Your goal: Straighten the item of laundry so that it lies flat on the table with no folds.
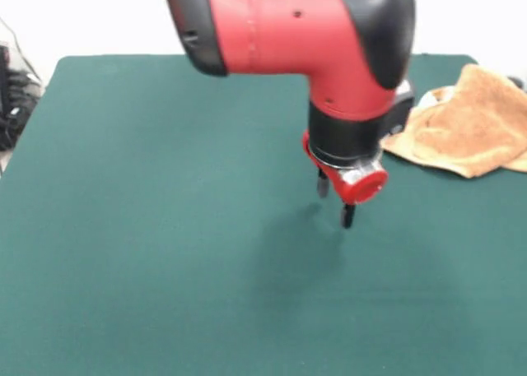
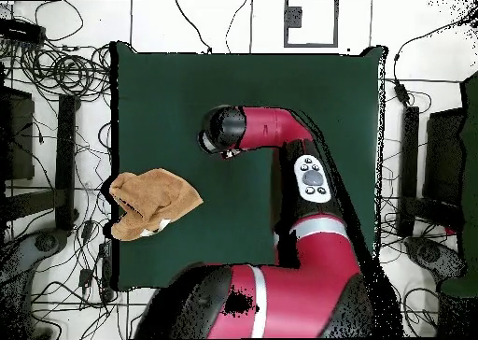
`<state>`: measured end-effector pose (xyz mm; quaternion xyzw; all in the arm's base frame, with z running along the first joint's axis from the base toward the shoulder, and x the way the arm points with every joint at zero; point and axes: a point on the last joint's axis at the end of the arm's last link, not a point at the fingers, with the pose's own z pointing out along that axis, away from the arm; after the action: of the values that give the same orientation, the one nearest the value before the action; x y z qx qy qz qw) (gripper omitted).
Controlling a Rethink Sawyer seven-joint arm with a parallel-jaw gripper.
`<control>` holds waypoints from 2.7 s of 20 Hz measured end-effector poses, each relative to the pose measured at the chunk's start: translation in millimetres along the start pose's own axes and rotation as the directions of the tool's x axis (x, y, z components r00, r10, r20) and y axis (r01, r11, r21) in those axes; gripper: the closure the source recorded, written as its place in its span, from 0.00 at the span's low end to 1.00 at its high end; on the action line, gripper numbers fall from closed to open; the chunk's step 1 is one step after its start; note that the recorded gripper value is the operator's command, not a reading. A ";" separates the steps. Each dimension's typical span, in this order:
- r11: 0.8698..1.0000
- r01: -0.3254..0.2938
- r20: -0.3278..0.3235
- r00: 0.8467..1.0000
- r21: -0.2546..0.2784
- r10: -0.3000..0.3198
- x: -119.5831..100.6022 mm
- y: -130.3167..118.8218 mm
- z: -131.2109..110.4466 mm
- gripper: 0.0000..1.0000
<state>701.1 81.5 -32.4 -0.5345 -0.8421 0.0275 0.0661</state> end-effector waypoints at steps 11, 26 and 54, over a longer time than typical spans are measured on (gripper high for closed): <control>1.000 0.019 -0.141 0.990 -0.016 -0.022 60.2 1.0 -19.8 0.00; 0.995 -0.033 -0.419 0.908 -0.097 -0.010 113.8 30.8 -46.3 0.00; 0.995 0.081 -0.641 0.761 -0.051 -0.095 240.5 15.3 -11.1 0.00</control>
<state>615.4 305.2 -3.5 -0.4721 -0.7930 -0.1689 0.3461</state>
